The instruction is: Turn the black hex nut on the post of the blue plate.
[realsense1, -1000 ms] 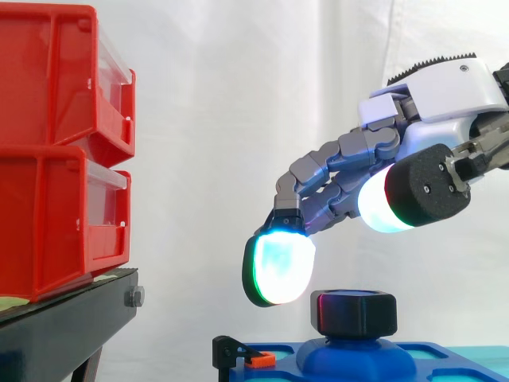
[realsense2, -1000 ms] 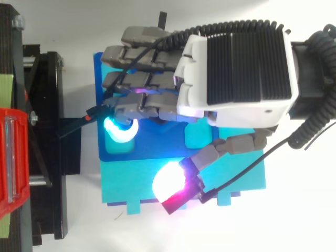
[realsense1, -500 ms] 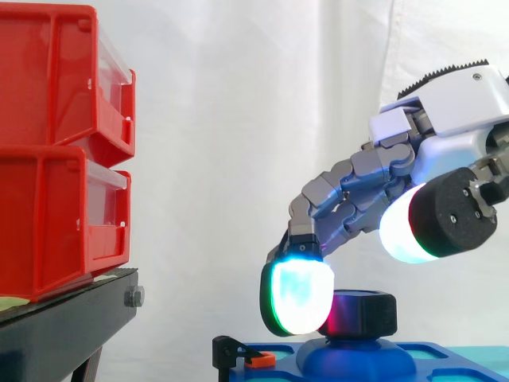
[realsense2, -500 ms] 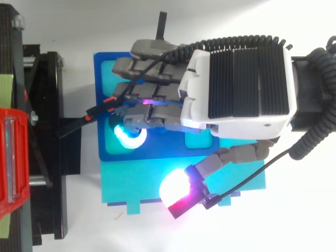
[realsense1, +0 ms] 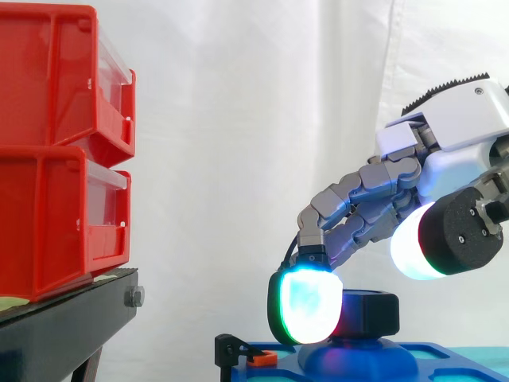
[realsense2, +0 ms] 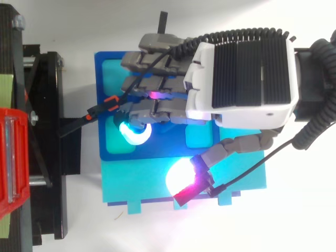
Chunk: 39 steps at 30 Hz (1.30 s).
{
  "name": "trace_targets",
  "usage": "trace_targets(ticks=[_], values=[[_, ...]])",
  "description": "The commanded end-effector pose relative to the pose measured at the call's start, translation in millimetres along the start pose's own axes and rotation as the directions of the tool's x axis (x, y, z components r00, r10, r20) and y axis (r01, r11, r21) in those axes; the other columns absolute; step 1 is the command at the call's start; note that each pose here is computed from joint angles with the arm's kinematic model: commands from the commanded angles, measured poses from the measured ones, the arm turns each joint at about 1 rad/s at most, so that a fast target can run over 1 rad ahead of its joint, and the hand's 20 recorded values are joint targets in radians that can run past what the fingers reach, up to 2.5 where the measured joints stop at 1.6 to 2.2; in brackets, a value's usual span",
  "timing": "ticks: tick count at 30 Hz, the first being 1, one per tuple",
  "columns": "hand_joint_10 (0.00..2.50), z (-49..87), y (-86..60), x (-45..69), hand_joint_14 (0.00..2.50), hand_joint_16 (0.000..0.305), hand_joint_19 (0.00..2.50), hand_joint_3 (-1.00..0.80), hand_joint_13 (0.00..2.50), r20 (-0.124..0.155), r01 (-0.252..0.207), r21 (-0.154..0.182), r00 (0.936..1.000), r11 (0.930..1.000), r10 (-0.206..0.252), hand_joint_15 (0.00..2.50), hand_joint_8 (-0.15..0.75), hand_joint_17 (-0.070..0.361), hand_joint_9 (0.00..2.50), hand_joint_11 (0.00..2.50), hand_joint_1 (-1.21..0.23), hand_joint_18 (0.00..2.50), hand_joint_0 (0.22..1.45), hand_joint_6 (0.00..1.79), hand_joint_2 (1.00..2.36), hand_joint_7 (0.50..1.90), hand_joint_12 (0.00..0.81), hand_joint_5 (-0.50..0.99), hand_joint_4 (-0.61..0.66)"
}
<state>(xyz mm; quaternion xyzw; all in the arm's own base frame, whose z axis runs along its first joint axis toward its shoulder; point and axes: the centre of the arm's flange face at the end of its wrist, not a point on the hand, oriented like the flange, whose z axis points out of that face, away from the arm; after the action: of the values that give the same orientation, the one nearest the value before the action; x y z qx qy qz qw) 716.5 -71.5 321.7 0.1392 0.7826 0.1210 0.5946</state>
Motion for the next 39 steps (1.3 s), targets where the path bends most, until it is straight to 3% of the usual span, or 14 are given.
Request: trace_targets(ticks=[1, 21, 36, 39], values=[[0.0, -0.8, -4.5, -1.6, 0.0, 0.058, 0.08, -0.5, 0.08, -0.001, 0.01, 0.001, 0.9999, 0.9999, -0.01, 0.0, 0.25, 0.13, 0.32, 0.0, -0.47, 0.01, 0.48, 0.5, 1.0, 0.93, 0.367, -0.19, 0.21], [0.0, -4.7, -32.1, -12.1, 0.0, 0.058, 0.08, -0.5, 0.08, 0.01, 0.034, 0.0, 0.9994, 0.9994, -0.034, 0.0, 0.252, 0.131, 0.32, 0.0, -0.46, 0.01, 0.48, 0.5, 1.0, 0.92, 0.369, -0.19, 0.21], [0.0, -12.7, -71.7, -25.0, 0.0, 0.058, 0.08, -0.5, 0.08, 0.019, 0.076, 0.002, 0.997, 0.9971, -0.076, 0.0, 0.252, 0.131, 0.32, 0.0, -0.46, 0.0, 0.48, 0.5, 1.0, 0.91, 0.37, -0.19, 0.21], [0.0, -13.4, -82.8, -31.9, 0.0, 0.058, 0.08, -0.5, 0.08, 0.046, 0.091, -0.018, 0.9948, 0.9956, -0.09, 0.0, 0.252, 0.131, 0.32, 0.0, -0.46, 0.0, 0.48, 0.5, 1.0, 0.91, 0.369, -0.19, 0.21]])
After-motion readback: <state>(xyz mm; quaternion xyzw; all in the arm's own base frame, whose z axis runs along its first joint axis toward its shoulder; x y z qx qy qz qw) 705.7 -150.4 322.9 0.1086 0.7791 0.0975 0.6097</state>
